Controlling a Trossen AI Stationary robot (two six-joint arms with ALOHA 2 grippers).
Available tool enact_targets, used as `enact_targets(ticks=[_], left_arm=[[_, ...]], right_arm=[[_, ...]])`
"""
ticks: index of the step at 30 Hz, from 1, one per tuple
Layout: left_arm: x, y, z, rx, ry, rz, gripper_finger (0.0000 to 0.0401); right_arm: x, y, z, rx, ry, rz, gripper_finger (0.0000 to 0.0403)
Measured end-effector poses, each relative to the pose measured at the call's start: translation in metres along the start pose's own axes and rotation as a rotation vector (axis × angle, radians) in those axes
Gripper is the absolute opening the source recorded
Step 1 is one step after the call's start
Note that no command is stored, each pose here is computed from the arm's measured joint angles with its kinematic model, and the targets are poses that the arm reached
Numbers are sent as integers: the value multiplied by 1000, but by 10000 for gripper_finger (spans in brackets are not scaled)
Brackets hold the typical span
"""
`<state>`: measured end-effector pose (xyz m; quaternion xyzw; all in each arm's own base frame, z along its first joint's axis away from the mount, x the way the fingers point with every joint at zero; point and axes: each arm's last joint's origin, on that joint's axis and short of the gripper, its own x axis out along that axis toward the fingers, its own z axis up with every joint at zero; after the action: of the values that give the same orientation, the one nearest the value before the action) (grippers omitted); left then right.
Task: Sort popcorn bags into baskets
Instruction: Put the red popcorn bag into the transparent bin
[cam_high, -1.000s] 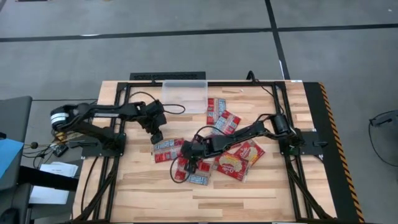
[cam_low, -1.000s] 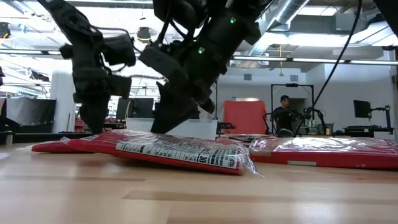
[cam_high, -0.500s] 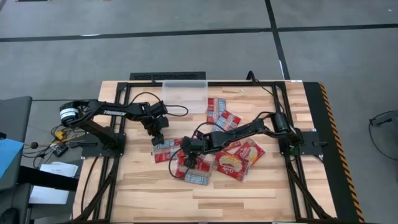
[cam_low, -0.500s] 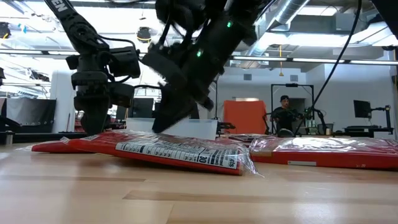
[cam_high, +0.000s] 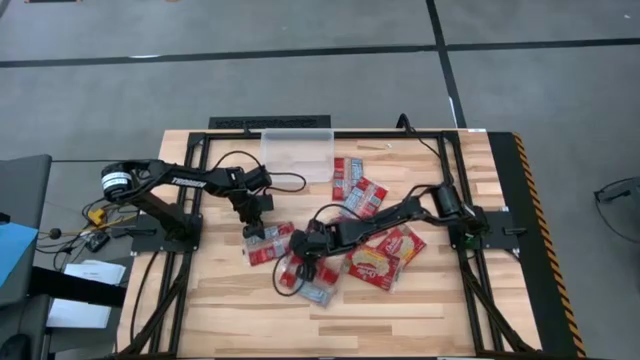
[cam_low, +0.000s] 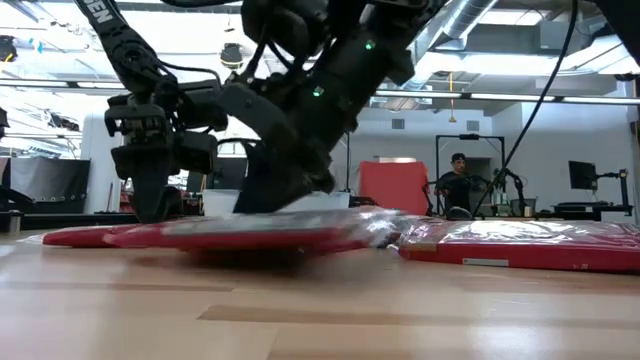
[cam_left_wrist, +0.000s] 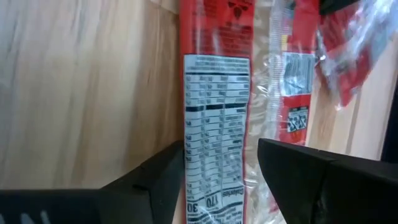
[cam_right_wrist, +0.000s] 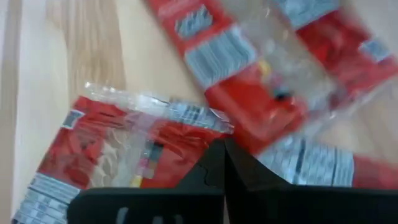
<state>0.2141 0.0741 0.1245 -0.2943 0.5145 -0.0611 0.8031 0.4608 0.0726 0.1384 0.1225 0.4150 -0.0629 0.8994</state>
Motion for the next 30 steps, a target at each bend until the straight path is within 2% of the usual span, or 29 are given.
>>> enact_targets(ticks=[9,17,23,28,30], left_arm=[[13,4,2,-23,23,-89,199],[20,7,8,-65,-14,-158,199],[21,7,10,-76,-30,-150,195],[21,7,11,-75,-37,-139,188],[21,7,11,-72,-42,-135,188]], right_arm=[[2,-35,15,46,-25,-59,8],[3,-49,23,72,-65,-71,20],[2,-46,23,53,-67,-68,9],[-33,-21,37,6,-148,-38,9],[-33,-12,34,5,-138,-25,10]])
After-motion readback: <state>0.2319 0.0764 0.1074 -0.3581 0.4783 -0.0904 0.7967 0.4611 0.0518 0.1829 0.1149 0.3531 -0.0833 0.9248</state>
